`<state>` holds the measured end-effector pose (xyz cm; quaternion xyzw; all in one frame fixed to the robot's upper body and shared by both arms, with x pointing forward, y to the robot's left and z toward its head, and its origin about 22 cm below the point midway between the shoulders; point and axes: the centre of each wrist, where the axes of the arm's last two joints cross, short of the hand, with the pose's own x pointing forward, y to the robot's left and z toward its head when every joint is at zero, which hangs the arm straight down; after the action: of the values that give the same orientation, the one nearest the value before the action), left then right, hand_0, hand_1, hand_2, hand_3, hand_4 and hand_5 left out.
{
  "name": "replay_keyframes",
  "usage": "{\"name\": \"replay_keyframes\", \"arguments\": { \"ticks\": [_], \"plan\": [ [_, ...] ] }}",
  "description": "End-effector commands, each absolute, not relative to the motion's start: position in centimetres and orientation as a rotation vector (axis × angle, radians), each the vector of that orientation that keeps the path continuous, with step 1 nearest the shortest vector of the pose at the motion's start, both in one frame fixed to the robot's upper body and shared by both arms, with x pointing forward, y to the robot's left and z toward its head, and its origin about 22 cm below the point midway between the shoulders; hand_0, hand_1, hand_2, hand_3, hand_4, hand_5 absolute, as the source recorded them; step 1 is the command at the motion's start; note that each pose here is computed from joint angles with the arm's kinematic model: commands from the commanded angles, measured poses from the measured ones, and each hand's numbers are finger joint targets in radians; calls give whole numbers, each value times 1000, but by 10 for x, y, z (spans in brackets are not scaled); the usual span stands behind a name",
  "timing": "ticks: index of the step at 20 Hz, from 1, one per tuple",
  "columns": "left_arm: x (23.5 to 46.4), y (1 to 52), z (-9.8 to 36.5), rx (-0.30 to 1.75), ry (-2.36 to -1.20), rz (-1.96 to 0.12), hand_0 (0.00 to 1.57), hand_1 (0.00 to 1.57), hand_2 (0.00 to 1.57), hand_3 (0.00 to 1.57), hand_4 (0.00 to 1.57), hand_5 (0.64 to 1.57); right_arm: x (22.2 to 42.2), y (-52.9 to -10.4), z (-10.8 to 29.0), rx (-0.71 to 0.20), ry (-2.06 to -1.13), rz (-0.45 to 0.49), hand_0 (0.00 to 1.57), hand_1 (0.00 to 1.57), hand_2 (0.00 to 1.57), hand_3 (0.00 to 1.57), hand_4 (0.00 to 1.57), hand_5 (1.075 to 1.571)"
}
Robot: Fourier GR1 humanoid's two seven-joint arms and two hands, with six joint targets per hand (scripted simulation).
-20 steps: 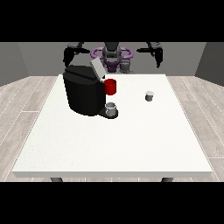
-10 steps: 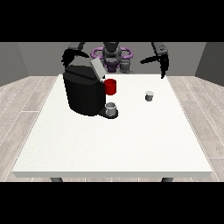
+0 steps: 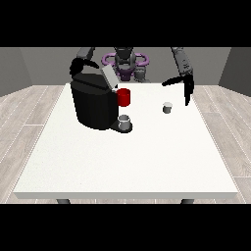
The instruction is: Insert the coffee pod into the coffee machine and close the lid
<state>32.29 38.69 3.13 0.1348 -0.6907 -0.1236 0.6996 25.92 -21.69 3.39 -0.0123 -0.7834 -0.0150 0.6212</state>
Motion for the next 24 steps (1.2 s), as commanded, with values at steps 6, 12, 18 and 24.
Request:
{"name": "replay_keyframes", "arguments": {
  "ticks": [6,12,18,24],
  "plan": [
    [339,386,18,382,-1462,-381,0,0,0,0,0,1571,275,-217,45,-43,-1778,-30,0,0,0,0,397,1571],
    [347,360,8,414,-1374,-515,105,105,502,0,0,1571,284,-204,30,-112,-1657,-52,0,0,0,0,407,1571],
    [352,363,3,445,-1344,-548,758,758,820,513,0,1571,296,-216,32,-154,-1684,-61,0,0,0,0,410,1571],
    [353,380,9,550,-1321,-651,568,568,698,414,0,1571,289,-208,30,-104,-1700,-30,0,0,0,0,386,1571]
  ]
}}
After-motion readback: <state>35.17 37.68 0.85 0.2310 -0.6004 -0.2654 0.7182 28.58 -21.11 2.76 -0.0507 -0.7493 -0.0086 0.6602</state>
